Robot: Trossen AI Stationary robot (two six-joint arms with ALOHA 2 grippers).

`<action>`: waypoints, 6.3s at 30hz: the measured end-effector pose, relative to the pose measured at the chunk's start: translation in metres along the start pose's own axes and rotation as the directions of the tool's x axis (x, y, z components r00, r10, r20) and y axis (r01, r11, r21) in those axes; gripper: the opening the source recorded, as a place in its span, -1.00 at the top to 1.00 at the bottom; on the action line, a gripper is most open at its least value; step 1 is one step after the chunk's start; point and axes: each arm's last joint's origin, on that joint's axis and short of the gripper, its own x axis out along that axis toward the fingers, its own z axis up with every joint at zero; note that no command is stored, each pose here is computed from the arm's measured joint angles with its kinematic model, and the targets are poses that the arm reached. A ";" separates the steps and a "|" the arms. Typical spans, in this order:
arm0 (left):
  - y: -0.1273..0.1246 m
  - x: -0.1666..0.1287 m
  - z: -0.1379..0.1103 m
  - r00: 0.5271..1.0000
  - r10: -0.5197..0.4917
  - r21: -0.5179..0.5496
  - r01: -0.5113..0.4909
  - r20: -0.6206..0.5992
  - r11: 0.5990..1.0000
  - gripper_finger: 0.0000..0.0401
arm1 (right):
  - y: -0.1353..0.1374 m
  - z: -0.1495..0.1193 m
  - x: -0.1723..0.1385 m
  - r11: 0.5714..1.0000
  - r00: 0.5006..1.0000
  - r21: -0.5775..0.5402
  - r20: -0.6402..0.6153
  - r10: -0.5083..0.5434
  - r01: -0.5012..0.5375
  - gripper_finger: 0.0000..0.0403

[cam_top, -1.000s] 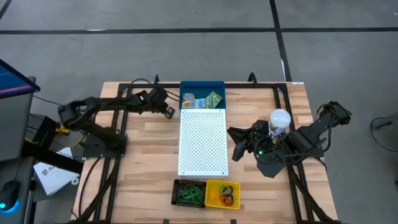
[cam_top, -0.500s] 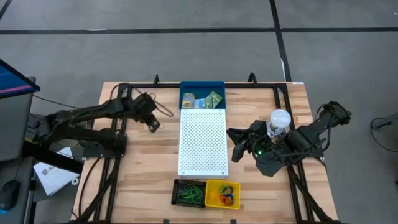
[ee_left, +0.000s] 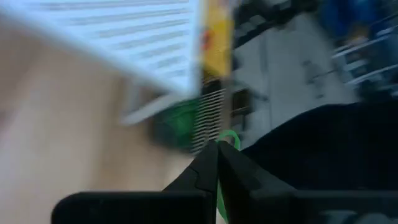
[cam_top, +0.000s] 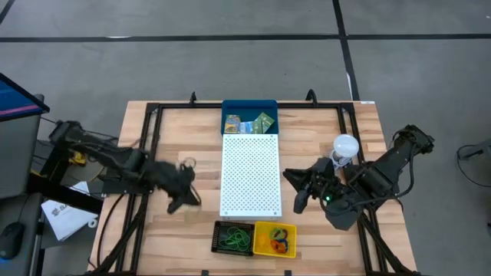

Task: Pick & Place Office Desk Supplies
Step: Put the green rubber band into the black bin, then put the blue bin on the shelf

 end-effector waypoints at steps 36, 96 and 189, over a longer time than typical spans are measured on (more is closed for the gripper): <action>-0.119 0.196 -0.076 0.736 0.544 -0.201 -0.509 0.403 0.837 1.00 | 0.019 -0.037 -0.023 0.998 0.998 0.019 0.001 0.061 -0.061 0.72; -0.129 0.162 -0.045 0.792 0.518 -0.052 -0.532 0.323 0.845 0.48 | 0.021 -0.040 -0.022 0.998 0.998 0.003 -0.010 0.061 -0.061 0.72; 0.313 -0.027 0.183 0.707 0.695 -0.484 -0.656 -0.129 0.578 0.28 | -0.015 0.000 0.041 0.971 0.980 0.152 0.047 -0.192 0.183 0.72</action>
